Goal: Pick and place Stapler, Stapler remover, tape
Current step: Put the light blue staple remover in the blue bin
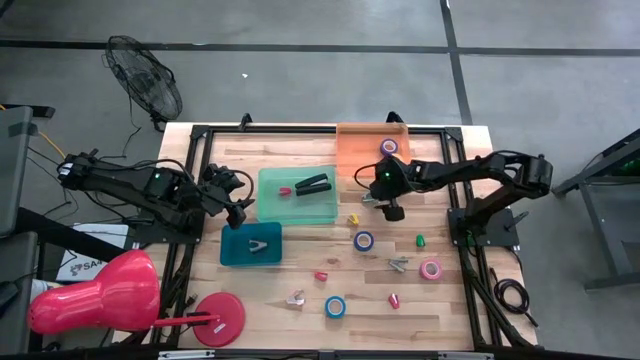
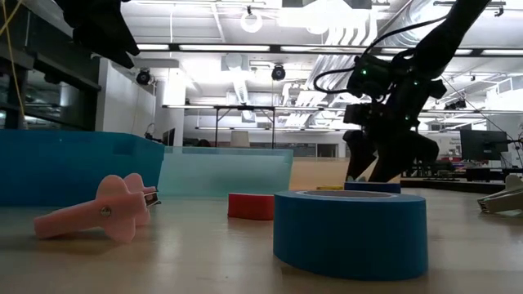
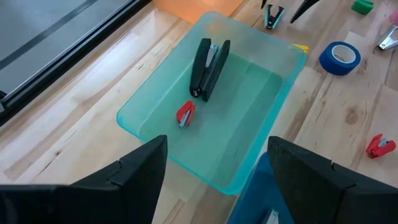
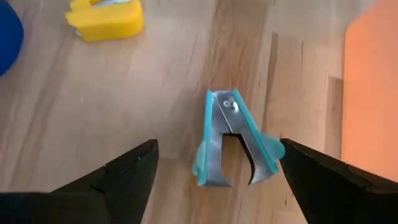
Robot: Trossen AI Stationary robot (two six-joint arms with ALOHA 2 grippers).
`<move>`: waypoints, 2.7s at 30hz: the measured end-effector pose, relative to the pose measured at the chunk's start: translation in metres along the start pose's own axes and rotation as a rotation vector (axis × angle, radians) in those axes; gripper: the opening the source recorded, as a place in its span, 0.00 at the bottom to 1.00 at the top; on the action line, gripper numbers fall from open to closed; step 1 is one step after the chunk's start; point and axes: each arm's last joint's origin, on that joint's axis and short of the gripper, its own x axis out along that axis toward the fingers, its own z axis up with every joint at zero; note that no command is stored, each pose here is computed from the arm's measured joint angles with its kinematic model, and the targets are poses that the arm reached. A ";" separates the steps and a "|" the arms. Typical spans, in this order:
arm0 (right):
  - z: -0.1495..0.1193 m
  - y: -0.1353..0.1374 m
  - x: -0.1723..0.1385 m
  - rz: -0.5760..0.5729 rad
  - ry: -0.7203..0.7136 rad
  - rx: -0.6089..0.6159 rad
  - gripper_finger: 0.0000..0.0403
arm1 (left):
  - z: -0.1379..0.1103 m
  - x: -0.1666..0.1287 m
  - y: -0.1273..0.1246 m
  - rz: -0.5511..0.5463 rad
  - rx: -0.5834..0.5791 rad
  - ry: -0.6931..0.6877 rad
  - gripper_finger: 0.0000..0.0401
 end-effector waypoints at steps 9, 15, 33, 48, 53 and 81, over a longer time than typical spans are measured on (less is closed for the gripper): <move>0.000 0.000 0.000 -0.014 0.009 0.003 0.80 | 0.000 0.000 0.000 0.007 0.000 -0.005 0.68; 0.000 -0.001 0.000 -0.014 0.009 0.003 0.75 | 0.000 0.000 0.000 0.010 0.000 -0.007 0.68; -0.001 -0.001 0.000 -0.021 0.021 0.019 0.59 | 0.000 0.000 0.000 0.011 0.000 -0.008 0.68; -0.003 0.001 -0.001 -0.010 0.043 0.173 0.31 | 0.000 0.000 0.000 0.011 -0.001 -0.008 0.68; -0.002 0.001 -0.001 -0.005 0.032 0.270 0.23 | 0.000 0.000 0.000 0.011 -0.001 -0.008 0.68; 0.087 -0.003 -0.035 0.033 -0.144 0.464 0.21 | 0.005 0.002 -0.004 -0.005 -0.027 -0.050 0.68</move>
